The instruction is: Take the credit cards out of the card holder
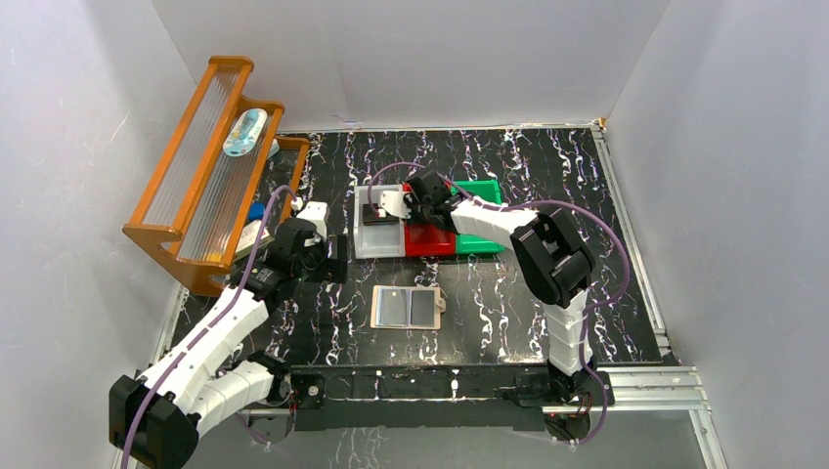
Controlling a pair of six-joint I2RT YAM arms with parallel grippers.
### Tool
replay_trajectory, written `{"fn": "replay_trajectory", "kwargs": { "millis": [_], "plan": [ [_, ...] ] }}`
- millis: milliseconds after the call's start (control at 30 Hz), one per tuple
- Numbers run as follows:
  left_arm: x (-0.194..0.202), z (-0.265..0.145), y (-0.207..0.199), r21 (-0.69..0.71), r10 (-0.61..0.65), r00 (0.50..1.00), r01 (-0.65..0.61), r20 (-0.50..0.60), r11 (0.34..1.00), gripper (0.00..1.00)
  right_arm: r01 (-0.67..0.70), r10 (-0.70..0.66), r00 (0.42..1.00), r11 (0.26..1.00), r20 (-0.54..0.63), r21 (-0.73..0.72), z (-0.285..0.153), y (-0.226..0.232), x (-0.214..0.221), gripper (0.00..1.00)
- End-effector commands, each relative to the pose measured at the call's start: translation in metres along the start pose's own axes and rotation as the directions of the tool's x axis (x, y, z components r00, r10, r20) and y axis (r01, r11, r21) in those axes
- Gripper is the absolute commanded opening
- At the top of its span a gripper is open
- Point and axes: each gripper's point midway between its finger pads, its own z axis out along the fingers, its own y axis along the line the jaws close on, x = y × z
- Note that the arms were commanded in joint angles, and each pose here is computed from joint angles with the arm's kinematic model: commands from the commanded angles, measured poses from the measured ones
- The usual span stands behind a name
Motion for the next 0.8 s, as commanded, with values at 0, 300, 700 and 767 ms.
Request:
{"fn": "replay_trajectory", "kwargs": {
  "millis": [0,300,700,767],
  "plan": [
    [-0.010,-0.006,0.005,-0.029,-0.002,1.000,0.003,0.029,1.000,0.98,-0.007,0.007,1.000,1.000,0.019,-0.004,-0.005,0.000,-0.002,0.32],
    [-0.013,-0.010,0.002,-0.005,0.002,0.999,-0.002,0.044,1.000,0.98,-0.012,0.012,1.000,0.998,0.000,0.068,-0.001,-0.015,-0.001,0.45],
    [-0.013,-0.013,0.001,0.006,0.006,0.999,-0.006,0.054,1.000,0.98,-0.215,0.206,0.976,0.965,0.076,0.151,-0.010,-0.043,-0.024,0.46],
    [-0.013,-0.012,0.001,0.005,0.006,0.999,-0.006,0.053,1.000,0.98,-0.297,0.278,0.950,0.946,0.145,0.133,-0.024,-0.046,-0.036,0.46]
  ]
}}
